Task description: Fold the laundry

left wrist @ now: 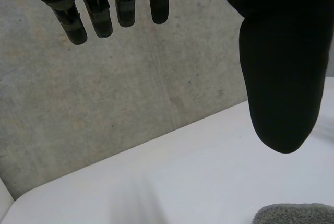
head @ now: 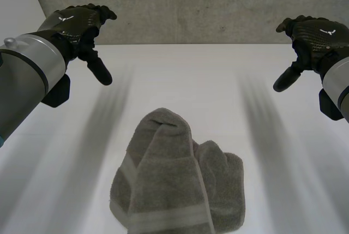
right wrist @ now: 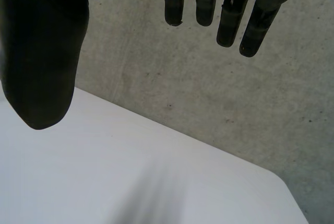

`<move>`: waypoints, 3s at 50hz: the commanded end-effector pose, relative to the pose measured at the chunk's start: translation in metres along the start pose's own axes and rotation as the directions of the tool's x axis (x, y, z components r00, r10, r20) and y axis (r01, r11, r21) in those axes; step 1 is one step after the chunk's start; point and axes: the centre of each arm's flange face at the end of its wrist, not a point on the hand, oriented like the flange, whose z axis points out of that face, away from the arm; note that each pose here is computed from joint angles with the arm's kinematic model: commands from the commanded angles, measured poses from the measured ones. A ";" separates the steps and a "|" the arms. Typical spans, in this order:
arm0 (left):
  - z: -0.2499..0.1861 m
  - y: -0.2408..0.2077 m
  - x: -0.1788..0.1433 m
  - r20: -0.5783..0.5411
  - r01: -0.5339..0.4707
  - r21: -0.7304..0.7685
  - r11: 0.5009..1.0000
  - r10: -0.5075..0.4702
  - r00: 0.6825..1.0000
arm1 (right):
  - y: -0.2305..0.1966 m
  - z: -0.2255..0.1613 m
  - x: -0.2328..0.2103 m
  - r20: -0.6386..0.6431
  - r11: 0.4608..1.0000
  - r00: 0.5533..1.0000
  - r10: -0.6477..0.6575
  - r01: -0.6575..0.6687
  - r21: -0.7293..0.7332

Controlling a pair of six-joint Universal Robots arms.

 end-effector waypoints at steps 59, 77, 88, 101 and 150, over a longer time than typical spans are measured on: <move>0.054 0.045 0.028 -0.246 0.107 0.119 0.987 -0.075 0.966 | 0.021 -0.006 -0.027 0.156 0.995 0.985 -0.078 0.087 -0.052; 0.002 -0.028 0.015 -0.232 0.193 0.309 0.931 -0.123 0.965 | 0.070 -0.045 -0.054 0.274 0.909 0.922 0.275 -0.156 -0.386; 0.003 -0.025 0.014 -0.227 0.193 0.300 0.934 -0.127 0.966 | 0.112 -0.056 -0.110 0.363 0.825 0.832 0.419 -0.182 -0.536; 0.004 -0.025 0.010 -0.216 0.191 0.298 0.935 -0.129 0.968 | 0.157 -0.029 -0.155 0.328 0.835 0.869 0.371 -0.157 -0.528; 0.006 -0.025 0.005 -0.204 0.191 0.300 0.935 -0.133 0.970 | 0.139 -0.005 -0.165 0.351 0.877 0.856 0.379 -0.211 -0.432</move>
